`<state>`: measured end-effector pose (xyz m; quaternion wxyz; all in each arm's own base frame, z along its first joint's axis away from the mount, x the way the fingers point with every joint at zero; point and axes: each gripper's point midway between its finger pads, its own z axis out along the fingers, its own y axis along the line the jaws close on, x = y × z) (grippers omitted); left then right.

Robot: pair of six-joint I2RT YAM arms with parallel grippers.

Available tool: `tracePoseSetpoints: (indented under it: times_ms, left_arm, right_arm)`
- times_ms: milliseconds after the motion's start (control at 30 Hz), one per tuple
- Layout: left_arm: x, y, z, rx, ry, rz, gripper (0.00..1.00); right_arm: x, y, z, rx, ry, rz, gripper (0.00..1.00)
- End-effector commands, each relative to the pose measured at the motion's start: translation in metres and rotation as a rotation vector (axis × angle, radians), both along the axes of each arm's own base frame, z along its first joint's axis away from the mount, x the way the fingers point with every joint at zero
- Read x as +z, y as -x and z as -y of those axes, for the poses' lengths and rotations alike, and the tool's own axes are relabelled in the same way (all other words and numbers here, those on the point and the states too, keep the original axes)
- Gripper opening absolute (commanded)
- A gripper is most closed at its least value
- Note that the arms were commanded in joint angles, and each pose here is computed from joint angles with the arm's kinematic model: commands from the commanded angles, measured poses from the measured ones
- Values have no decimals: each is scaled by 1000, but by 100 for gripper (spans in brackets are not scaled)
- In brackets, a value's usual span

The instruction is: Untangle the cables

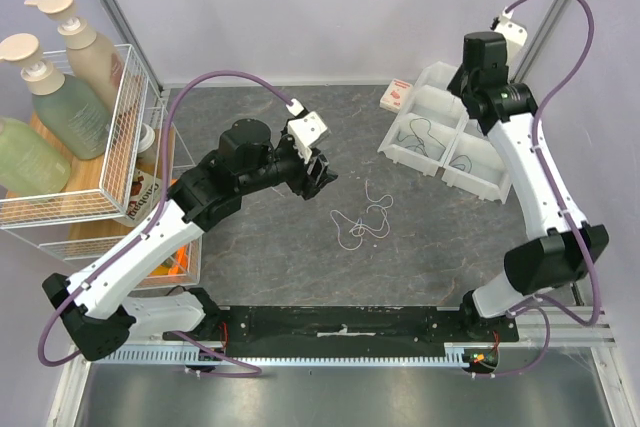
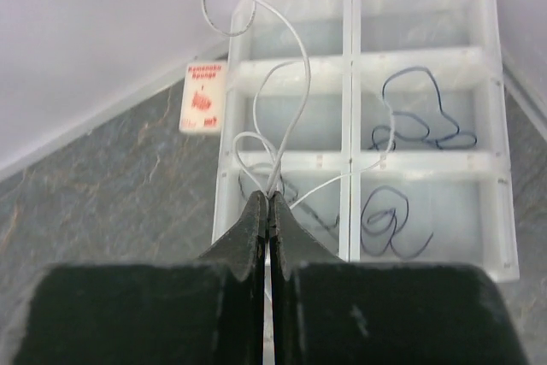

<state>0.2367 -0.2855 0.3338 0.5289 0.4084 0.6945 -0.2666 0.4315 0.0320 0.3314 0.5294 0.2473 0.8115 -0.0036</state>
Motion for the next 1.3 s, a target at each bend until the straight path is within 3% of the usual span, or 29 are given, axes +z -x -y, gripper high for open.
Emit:
tracePoseSetpoints:
  times_ms: [0,333,633,1033,1267]
  left_arm:
    - [14,-12,-16,46,-75,98,68]
    - [8,-11,-16,-10,-144,112,69]
    - [0,-20,-8,-37,-171,105,69]
    - [-13,-48,-14,37,-202,25,69]
    - [-24,-70,-2,61,-222,-36,67]
  right_arm:
    - [17,-37,27,-56,72,63,0]
    - [-58,-116,39,-144,-225,64,0]
    - [-138,-152,59,-279,-485,-18,0]
    - [-225,-185,46,-294,-519,-129,0]
    - [-251,-187,15,-267,-445,-146,0]
